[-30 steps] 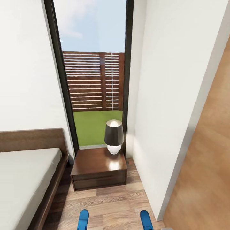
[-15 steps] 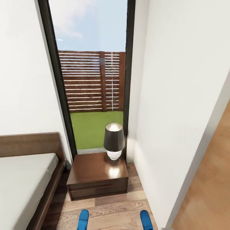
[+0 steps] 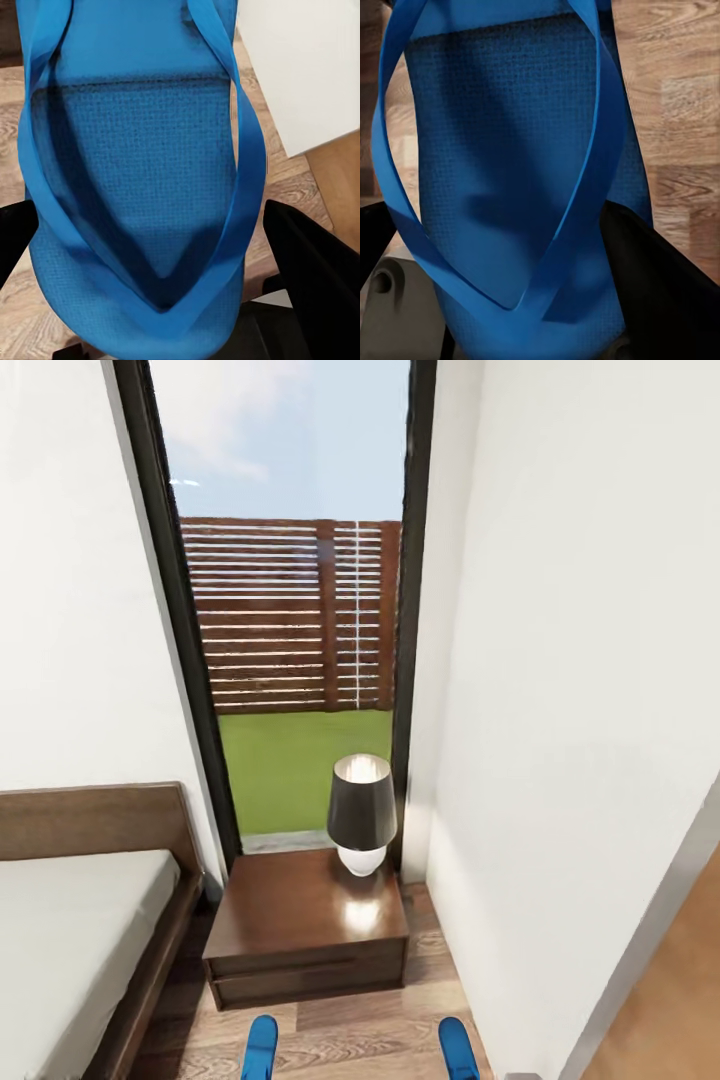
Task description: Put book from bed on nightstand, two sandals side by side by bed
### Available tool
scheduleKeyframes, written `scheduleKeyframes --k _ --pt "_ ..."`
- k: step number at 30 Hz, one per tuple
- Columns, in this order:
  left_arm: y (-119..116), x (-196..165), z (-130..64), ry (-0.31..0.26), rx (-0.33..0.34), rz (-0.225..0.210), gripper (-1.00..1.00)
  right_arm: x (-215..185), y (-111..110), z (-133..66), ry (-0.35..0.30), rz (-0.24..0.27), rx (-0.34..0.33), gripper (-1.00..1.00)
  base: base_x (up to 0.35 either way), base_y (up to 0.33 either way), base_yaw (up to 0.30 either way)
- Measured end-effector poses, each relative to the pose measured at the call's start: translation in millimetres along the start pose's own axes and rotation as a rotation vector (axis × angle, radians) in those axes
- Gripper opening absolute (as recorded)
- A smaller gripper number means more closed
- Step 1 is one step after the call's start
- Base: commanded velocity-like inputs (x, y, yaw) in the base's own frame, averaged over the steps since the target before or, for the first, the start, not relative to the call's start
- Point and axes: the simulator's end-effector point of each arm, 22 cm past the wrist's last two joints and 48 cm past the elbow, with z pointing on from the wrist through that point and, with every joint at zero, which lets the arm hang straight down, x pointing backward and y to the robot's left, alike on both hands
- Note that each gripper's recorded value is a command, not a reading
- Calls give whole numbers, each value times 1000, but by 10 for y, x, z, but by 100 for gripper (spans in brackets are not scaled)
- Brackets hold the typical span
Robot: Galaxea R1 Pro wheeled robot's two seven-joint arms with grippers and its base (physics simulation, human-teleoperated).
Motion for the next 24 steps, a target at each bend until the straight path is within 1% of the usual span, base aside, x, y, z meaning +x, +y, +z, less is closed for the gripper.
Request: scheduleKeyframes --k 9,15,24 --pt "0 0 0 0 0 0 -100 -3 0 0 -1 -1 0 -100 3 -3 288" --pt "-2 1 0 0 0 0 -100 -2 0 0 -1 -1 0 -100 0 -162 293" --pt "0 0 0 0 0 0 -100 -3 -1 0 -1 -1 0 -100 0 -17 294"
